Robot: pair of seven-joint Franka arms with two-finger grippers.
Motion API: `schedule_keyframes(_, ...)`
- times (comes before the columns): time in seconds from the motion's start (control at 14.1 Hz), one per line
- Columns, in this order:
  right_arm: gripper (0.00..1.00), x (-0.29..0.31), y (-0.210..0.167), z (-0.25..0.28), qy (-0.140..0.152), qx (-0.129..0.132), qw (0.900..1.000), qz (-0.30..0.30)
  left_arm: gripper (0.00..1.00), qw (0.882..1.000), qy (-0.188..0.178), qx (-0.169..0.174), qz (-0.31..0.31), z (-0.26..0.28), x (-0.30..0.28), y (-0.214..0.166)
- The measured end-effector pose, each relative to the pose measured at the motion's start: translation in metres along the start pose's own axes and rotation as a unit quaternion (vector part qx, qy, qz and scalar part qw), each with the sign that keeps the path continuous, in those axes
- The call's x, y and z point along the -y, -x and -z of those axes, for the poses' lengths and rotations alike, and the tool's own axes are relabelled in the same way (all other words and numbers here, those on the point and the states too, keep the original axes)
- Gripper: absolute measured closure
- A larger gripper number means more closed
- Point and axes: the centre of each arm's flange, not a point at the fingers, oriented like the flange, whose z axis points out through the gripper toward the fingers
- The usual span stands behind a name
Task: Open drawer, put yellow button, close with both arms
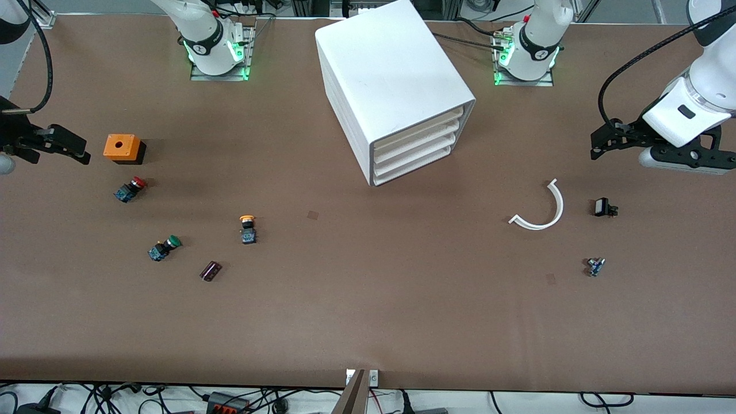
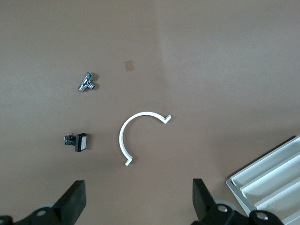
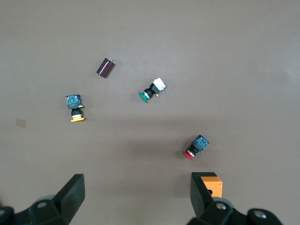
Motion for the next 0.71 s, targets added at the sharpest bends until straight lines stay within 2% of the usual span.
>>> schedule_keyframes(0.49, 0.00, 0.000, -0.001, -0.003, 0.000, 0.003, 1.000, 0.000, 0.00, 1.000, 0.000, 0.000, 0.001, 0.000, 0.000, 0.000)
schedule_keyframes(0.71, 0.00, 0.009, -0.009, -0.029, 0.000, 0.026, 1.000, 0.008, 0.00, 1.000, 0.000, 0.000, 0.001, 0.000, 0.000, 0.000)
